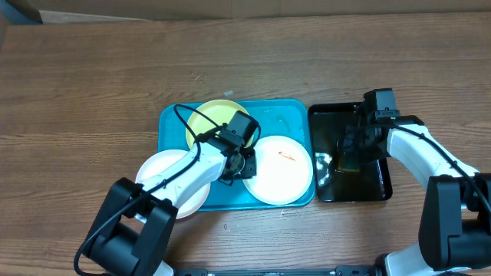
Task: Clean dirty plates on tray and stack at the side
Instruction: 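Dip the held sponge in the water of the black tray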
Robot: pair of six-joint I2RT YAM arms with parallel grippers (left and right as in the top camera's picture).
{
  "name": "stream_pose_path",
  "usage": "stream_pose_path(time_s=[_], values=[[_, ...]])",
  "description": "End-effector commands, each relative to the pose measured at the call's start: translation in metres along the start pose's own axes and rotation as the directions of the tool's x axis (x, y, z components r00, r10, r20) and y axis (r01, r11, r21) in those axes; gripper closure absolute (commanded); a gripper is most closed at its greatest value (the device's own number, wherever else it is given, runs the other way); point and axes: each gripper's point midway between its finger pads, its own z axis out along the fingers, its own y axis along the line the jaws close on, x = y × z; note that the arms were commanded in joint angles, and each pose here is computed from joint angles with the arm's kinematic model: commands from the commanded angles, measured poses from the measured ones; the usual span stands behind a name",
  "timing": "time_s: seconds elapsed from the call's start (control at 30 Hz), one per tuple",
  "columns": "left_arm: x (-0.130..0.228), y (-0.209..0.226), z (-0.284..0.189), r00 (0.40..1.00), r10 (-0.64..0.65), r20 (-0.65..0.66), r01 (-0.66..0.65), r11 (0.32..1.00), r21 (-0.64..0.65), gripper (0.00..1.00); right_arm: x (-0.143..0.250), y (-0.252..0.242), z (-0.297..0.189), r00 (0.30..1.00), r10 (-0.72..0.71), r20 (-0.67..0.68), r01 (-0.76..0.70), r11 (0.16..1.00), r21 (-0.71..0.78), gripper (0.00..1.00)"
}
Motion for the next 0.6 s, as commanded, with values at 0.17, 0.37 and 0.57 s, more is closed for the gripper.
stream_pose_path(time_s=[0.17,0.37,0.57], values=[[0.004,0.001,0.003,1.0,0.002,-0.028,-0.002,1.0,0.014,0.71,-0.016,0.004,-0.001,0.998,-0.011,0.058,0.012,1.0,-0.01,0.23],[0.004,0.001,0.003,1.0,0.002,-0.027,-0.002,1.0,0.014,0.68,-0.016,0.003,0.0,0.998,-0.011,0.057,0.011,1.0,-0.01,0.23],[0.004,0.001,0.003,1.0,0.002,-0.027,-0.002,1.0,0.014,0.64,-0.015,0.002,0.005,0.999,-0.009,0.048,0.01,1.0,-0.007,0.87]])
